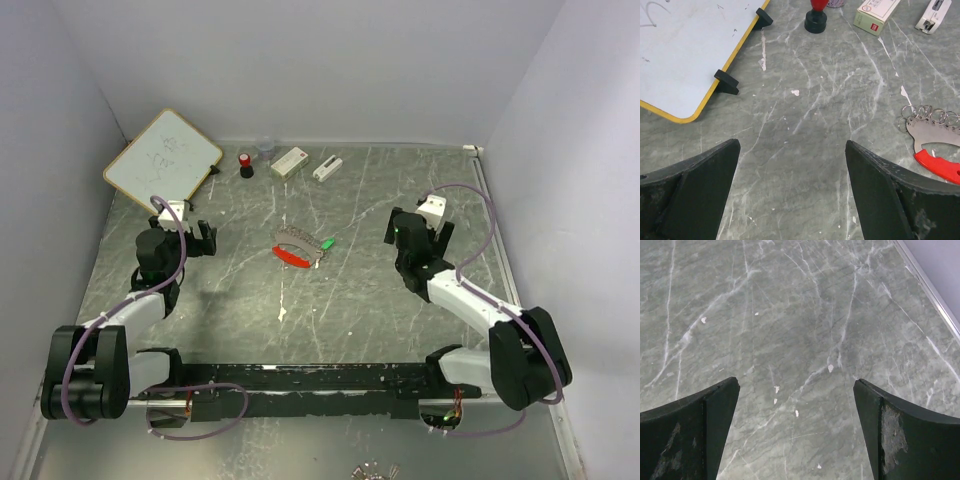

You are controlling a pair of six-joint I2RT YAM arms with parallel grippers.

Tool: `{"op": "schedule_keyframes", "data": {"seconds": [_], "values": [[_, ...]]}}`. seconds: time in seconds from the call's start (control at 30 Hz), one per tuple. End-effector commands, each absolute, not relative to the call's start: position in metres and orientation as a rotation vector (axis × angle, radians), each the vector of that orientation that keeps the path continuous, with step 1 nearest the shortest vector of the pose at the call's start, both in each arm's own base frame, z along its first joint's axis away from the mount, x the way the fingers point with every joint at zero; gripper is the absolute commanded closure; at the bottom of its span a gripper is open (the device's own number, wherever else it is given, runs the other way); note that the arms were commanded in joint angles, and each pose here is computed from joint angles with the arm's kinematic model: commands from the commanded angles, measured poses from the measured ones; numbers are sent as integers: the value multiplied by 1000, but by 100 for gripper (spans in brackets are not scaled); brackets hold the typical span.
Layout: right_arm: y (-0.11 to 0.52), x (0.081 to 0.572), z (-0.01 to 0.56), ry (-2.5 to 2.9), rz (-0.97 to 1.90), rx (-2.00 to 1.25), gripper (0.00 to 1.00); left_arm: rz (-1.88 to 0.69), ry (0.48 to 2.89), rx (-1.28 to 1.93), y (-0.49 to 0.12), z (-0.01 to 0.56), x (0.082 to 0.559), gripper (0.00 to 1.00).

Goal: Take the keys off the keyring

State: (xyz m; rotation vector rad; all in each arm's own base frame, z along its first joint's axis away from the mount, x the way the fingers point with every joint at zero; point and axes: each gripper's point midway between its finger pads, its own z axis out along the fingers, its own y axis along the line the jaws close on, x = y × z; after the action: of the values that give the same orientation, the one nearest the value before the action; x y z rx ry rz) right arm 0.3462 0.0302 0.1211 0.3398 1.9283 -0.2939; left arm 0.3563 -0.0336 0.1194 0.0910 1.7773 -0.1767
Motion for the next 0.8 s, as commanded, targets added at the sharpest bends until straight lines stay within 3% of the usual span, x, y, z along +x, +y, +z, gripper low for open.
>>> {"op": "schedule_keyframes", "data": {"seconds": [0.0, 0.6, 0.77], "values": [[35, 345, 135, 1898, -249, 334, 0, -196, 1727, 105, -39, 138, 360, 2], [70, 338, 157, 1881, 18, 243, 0, -211, 1719, 103, -41, 139, 361, 2], [96, 343, 155, 1915, 127, 137, 19, -222, 1741, 103, -42, 133, 364, 2]]}}
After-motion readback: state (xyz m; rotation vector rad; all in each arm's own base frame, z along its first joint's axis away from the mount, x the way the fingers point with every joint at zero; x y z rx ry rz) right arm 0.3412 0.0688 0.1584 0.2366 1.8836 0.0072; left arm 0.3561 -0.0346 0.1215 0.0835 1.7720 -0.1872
